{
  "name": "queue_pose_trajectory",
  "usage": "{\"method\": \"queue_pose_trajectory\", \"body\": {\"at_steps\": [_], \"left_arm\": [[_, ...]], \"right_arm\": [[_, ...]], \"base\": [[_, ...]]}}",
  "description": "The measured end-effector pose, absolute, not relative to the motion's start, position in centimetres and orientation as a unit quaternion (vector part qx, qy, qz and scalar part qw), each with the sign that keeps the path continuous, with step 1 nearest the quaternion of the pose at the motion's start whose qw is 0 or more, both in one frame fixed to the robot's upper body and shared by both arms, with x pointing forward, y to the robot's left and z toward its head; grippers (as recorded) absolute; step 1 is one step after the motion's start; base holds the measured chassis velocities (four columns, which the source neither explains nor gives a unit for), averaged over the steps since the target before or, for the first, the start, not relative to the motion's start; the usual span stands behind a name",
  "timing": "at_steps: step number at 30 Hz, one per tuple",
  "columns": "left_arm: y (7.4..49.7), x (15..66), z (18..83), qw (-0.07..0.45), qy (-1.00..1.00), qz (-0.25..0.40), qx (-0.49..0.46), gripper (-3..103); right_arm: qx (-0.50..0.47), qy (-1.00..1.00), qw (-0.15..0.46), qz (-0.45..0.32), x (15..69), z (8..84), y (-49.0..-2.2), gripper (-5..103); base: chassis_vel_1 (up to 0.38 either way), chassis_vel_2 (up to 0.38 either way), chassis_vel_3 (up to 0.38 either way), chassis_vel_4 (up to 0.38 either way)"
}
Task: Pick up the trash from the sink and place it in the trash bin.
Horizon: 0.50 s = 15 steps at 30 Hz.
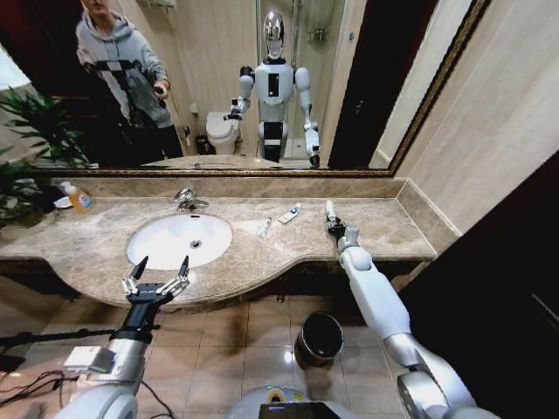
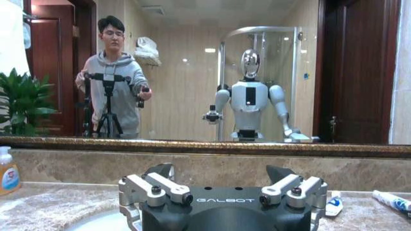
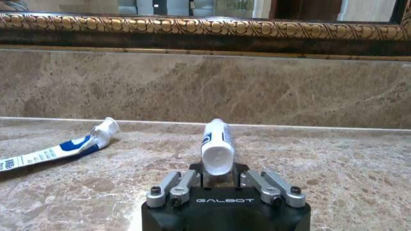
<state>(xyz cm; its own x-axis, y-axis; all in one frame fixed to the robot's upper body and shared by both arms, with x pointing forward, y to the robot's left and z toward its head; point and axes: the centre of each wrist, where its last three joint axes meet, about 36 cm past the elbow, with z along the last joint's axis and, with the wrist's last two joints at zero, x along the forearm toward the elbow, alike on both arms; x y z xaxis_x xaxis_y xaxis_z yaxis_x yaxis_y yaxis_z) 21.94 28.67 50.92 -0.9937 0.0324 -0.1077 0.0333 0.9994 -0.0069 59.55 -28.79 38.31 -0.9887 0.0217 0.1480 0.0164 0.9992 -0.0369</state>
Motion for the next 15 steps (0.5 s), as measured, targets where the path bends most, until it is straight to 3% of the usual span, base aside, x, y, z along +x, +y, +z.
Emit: {"method": "queue_pose_trajectory", "body": {"at_steps": [15], "left_arm": [[28.7, 21.9, 50.9, 0.054, 0.998, -0.004, 0.016, 100]], "right_arm": [[-0.003, -0.999, 0.052, 0.012, 56.9, 39.8, -29.3, 25]], "base": [[0.0, 0.0, 0.0, 0.0]]}}
